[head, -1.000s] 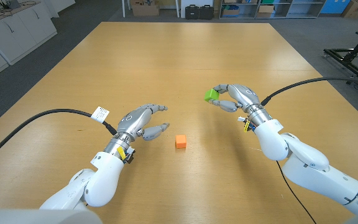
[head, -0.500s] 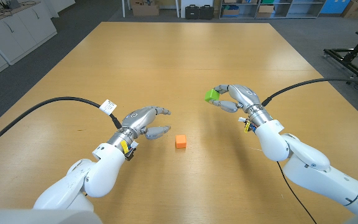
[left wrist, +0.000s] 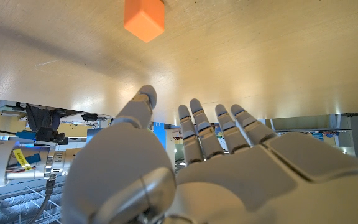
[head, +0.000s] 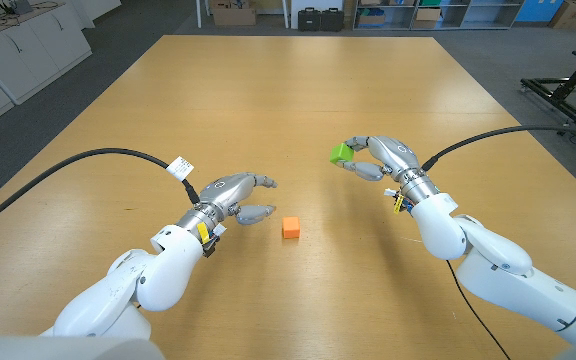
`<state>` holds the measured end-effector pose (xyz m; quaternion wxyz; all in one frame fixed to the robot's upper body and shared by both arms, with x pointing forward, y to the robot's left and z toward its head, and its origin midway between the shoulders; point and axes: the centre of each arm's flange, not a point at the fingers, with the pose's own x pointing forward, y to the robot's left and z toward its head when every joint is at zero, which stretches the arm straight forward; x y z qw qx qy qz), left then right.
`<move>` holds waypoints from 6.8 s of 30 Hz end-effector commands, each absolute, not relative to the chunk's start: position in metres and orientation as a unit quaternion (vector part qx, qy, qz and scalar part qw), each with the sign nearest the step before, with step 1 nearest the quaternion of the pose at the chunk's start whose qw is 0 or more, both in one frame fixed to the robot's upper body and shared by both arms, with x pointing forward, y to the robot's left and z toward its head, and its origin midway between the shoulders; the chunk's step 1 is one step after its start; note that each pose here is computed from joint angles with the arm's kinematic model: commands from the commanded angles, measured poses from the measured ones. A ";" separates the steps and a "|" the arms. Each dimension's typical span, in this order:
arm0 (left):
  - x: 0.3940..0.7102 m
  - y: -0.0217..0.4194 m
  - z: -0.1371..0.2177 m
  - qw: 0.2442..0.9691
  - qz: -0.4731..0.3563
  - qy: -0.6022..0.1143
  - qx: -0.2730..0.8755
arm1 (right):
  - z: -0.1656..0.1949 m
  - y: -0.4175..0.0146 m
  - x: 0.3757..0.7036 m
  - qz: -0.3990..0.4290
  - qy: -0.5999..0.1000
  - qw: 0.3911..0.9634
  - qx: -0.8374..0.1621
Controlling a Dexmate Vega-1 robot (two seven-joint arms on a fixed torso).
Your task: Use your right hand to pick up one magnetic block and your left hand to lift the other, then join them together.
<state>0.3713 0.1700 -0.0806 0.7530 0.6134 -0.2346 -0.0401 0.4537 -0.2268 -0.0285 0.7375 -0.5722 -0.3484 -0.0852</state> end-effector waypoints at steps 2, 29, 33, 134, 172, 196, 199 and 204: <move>0.373 0.168 -0.081 0.752 -0.046 -0.226 0.618 | -0.029 -0.229 0.454 -0.088 -0.347 0.739 -0.571; 0.370 0.158 -0.076 0.705 -0.076 -0.197 0.677 | -0.028 -0.226 0.449 -0.087 -0.350 0.737 -0.571; 0.370 0.154 -0.075 0.684 -0.079 -0.195 0.698 | -0.028 -0.224 0.449 -0.085 -0.351 0.737 -0.571; 0.418 0.105 -0.111 0.609 -0.138 -0.161 0.765 | -0.035 -0.222 0.434 -0.090 -0.335 0.740 -0.576; 0.427 0.106 -0.117 0.626 -0.125 -0.153 0.754 | -0.036 -0.224 0.443 -0.087 -0.329 0.743 -0.576; 0.430 0.104 -0.121 0.634 -0.124 -0.151 0.748 | -0.041 -0.225 0.446 -0.083 -0.324 0.748 -0.574; 0.431 0.103 -0.122 0.636 -0.125 -0.152 0.746 | -0.042 -0.225 0.446 -0.083 -0.323 0.748 -0.573; 0.432 0.101 -0.124 0.630 -0.117 -0.156 0.751 | -0.043 -0.226 0.447 -0.083 -0.322 0.750 -0.572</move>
